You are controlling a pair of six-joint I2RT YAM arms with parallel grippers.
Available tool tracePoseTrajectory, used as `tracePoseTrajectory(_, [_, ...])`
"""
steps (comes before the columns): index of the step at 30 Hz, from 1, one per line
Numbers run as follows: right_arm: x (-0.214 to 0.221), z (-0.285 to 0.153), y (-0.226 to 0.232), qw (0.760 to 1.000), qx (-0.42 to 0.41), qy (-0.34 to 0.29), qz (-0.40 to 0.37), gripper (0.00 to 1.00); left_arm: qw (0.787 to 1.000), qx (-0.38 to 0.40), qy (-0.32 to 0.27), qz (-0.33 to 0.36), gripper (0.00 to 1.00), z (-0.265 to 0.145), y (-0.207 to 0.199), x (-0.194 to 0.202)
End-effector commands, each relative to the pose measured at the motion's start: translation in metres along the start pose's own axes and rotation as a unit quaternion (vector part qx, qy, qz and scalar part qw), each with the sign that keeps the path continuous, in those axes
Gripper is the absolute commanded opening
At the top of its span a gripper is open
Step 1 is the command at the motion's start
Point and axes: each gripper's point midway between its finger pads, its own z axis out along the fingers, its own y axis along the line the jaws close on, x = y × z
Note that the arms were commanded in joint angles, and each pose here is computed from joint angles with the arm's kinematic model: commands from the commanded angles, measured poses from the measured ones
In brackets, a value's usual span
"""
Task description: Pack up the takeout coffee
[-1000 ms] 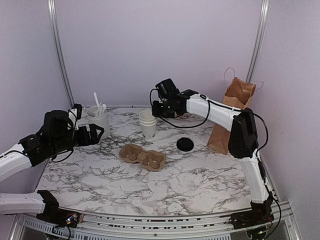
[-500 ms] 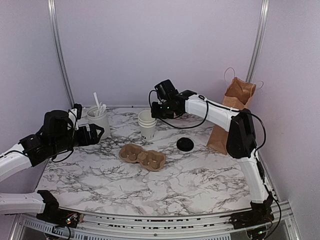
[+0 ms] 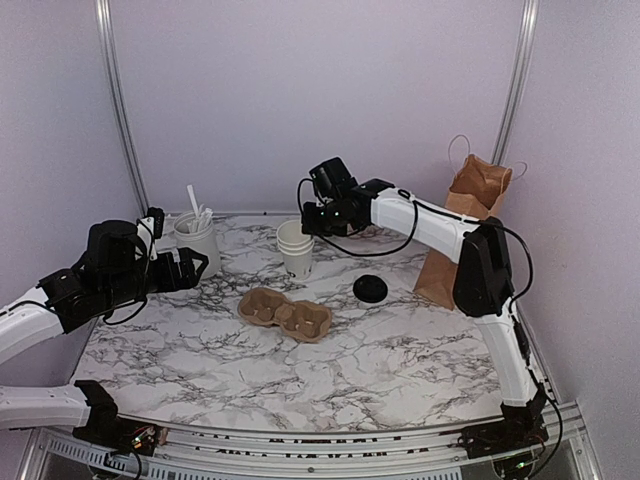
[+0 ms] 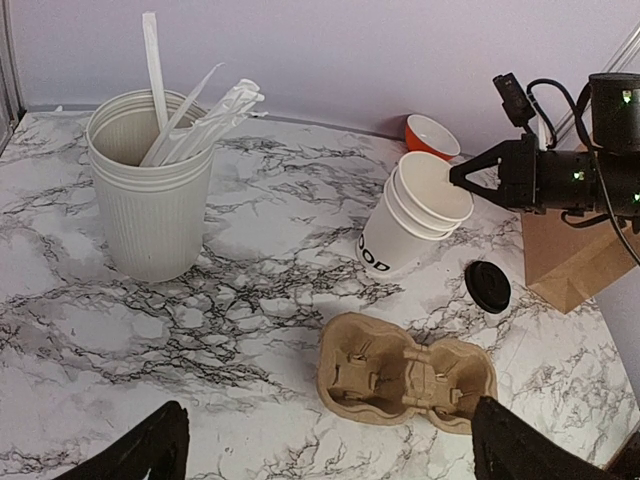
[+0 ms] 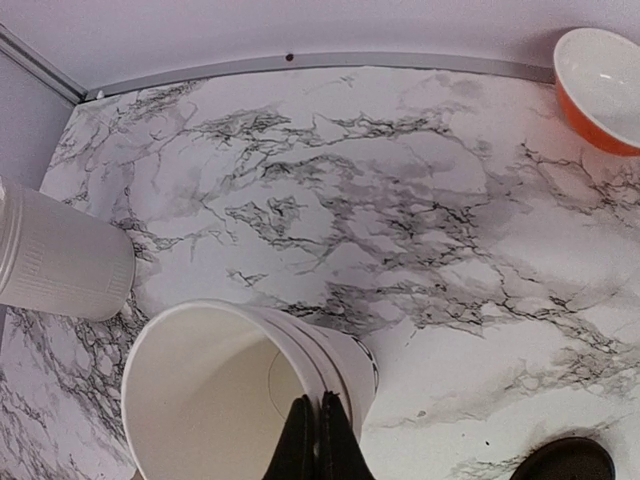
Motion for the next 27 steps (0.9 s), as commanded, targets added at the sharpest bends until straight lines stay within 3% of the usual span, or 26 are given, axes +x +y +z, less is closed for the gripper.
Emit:
tracePoseTrajectory(1, [-0.046,-0.048,0.029,0.997,-0.046,-0.059,0.007,0.0,1.0,0.004,-0.006,-0.001,0.99,0.002,0.0,0.0])
tracePoseTrajectory(13, [-0.049,-0.061,0.04,0.994,-0.083,-0.062,0.017,0.0,0.999,0.034,-0.008,-0.03,0.99,0.008,-0.016,-0.008])
tracePoseTrajectory(27, [-0.021,-0.045,0.054,0.994,-0.108,-0.029,0.015,0.0,0.982,0.078,-0.004,-0.174,0.99,0.086,-0.053,-0.027])
